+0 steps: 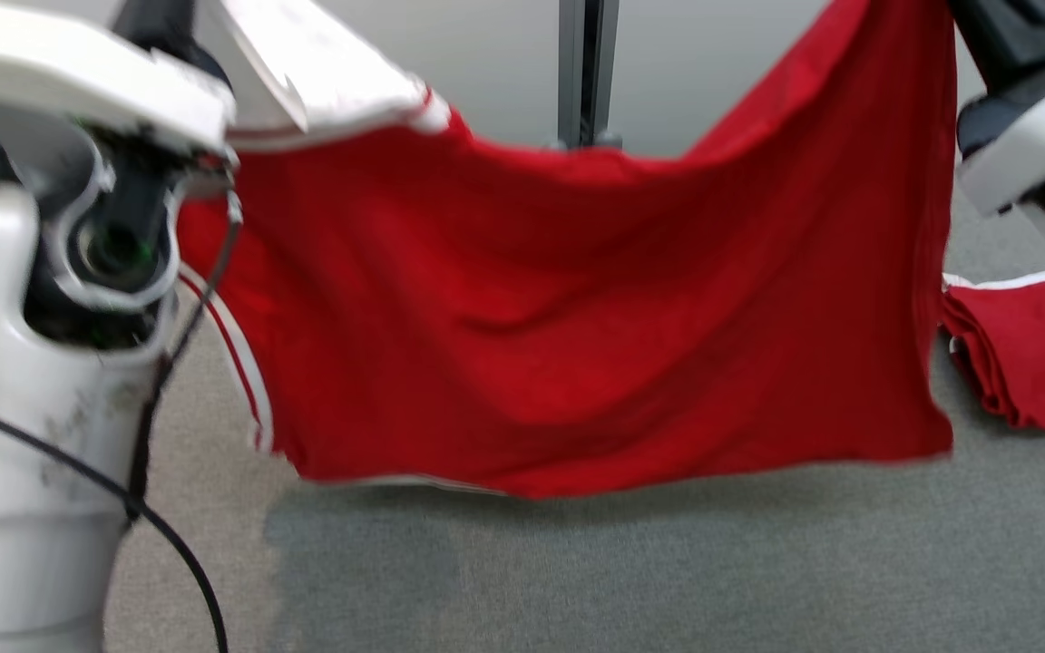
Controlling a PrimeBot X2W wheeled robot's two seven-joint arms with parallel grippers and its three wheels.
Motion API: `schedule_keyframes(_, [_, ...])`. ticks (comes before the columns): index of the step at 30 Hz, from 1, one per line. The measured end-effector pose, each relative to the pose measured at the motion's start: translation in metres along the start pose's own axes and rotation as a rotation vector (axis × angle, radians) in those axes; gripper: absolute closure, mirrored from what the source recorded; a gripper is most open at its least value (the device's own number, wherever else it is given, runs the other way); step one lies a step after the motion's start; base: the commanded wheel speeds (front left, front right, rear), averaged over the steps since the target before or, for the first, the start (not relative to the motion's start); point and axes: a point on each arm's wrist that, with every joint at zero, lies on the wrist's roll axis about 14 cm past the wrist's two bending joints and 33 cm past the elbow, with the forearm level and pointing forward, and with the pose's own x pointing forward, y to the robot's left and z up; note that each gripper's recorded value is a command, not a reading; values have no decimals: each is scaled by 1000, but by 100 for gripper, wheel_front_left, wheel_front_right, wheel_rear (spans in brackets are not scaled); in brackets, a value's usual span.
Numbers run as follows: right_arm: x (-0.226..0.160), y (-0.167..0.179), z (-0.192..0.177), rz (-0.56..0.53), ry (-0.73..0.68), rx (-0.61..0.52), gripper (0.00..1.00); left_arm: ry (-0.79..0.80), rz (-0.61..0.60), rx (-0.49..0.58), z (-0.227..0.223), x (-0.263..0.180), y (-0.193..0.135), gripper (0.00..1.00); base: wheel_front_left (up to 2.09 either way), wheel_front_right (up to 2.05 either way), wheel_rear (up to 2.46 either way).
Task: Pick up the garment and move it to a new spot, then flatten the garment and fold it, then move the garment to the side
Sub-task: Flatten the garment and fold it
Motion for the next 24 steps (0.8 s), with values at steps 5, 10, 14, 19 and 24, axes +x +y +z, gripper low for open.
schedule_keyframes(5, [44,-20,-17,-8,47,59,100,16,40,63,7,54,15,100,0,0,0])
schedule_keyframes(10, [102,-40,-4,-40,-18,-3,100,-70,16,137,30,115,5,100,0,0,0])
schedule_keyframes(14, [137,-76,5,-127,-155,-26,100,-232,-65,138,49,159,-15,100,0,0,0])
schedule_keyframes(19, [159,-91,-26,-198,-198,62,100,-294,-71,108,32,186,0,100,0,0,0])
schedule_keyframes(24, [166,-94,-80,-271,-153,281,100,-245,-30,102,-3,197,31,100,0,0,0])
